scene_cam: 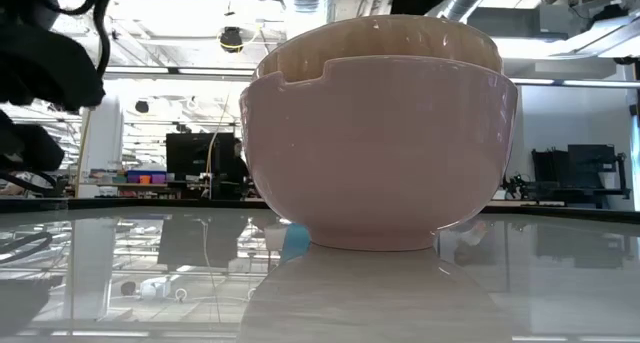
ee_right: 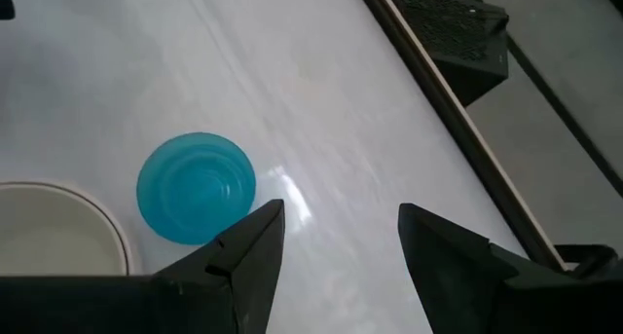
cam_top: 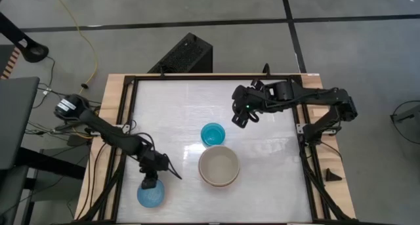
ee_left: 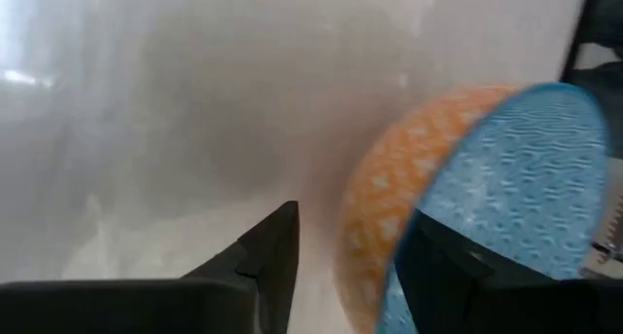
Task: Nest bowls inside each other
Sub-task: Stack the blue bowl on top of the gray bowl
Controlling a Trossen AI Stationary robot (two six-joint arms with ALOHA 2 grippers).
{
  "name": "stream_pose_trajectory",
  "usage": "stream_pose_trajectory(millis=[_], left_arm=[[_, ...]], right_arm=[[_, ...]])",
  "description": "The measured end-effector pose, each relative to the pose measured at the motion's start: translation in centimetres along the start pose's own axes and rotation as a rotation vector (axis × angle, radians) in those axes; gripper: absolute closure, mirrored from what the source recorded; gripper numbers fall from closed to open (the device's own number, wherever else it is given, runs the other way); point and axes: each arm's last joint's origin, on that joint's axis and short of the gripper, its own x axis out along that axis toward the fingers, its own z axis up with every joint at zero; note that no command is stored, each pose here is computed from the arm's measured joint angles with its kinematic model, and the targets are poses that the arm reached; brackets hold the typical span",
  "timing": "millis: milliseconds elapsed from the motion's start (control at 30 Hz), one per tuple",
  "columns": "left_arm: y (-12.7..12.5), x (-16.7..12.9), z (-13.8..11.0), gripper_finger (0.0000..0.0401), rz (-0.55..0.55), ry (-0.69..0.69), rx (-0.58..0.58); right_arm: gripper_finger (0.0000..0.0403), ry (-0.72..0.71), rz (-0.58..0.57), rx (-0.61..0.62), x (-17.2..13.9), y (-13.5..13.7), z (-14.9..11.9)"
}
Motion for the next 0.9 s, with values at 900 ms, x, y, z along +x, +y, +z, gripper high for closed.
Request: stream_pose_trajectory(millis=[900], left_arm=[[-0.3, -8.7, 7.9, 0.0399, -0.281, -0.881, -0.030]], right_arm=[[0.0166, 0.140, -0.053, -0.074, 0.0, -0.8, -1.4]])
